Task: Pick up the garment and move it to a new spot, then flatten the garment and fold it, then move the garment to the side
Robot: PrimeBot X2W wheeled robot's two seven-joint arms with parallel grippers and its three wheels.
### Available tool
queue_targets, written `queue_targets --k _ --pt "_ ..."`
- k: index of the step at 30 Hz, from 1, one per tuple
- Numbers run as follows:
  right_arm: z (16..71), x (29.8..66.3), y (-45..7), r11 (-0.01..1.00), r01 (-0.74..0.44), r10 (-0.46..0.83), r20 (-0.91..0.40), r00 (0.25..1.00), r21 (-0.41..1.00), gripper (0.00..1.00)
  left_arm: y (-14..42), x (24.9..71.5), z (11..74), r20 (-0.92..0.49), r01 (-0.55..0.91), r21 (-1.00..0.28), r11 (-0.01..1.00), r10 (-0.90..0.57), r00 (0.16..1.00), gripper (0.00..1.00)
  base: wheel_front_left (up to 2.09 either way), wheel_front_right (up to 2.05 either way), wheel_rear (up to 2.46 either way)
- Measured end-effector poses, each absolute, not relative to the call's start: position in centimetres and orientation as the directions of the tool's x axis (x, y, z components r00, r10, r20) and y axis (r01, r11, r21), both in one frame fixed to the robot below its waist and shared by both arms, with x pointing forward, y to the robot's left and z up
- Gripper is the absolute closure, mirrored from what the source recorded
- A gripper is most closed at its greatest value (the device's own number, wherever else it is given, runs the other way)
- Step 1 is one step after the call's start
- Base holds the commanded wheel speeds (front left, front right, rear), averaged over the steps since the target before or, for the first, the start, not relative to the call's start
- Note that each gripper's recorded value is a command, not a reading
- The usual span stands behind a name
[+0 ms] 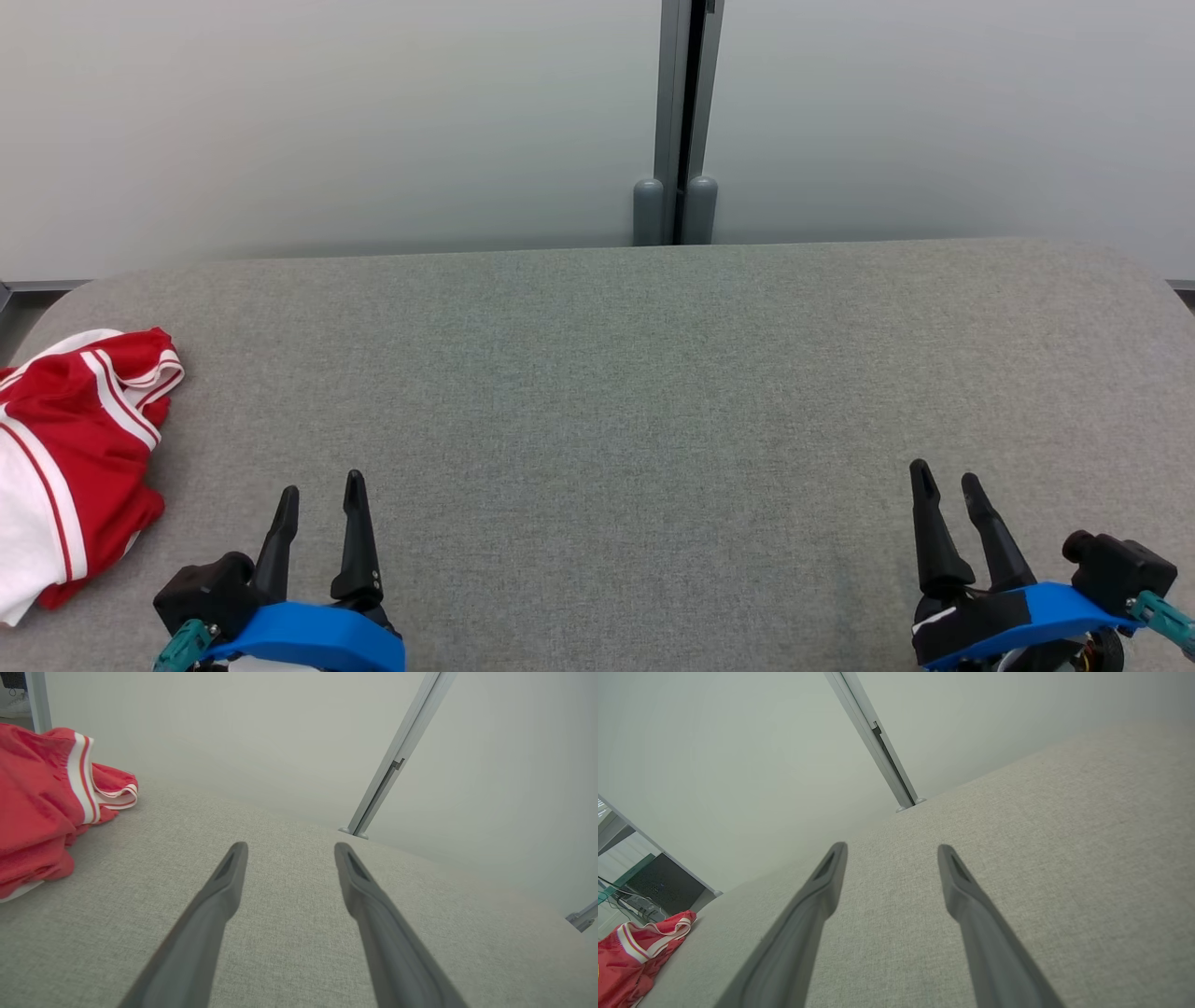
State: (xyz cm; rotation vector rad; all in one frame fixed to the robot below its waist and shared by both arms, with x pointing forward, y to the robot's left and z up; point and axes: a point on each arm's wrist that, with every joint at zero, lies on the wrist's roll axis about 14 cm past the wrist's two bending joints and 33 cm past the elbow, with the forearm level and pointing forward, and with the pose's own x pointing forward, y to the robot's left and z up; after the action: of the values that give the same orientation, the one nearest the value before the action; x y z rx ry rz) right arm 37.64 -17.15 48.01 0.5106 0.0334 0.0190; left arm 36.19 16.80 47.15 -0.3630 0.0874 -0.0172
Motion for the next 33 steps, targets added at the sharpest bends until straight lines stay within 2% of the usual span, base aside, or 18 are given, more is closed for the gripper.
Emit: queue_targets --k 33 --pt "48.32 37.59 -16.15 0.958 -0.078 0.078 0.008 0.997 0.277 0.00 16.42 35.35 46.56 -0.087 0.034 -0.178 0.983 -0.050 0.995 0.00 0.00 0.00 0.00"
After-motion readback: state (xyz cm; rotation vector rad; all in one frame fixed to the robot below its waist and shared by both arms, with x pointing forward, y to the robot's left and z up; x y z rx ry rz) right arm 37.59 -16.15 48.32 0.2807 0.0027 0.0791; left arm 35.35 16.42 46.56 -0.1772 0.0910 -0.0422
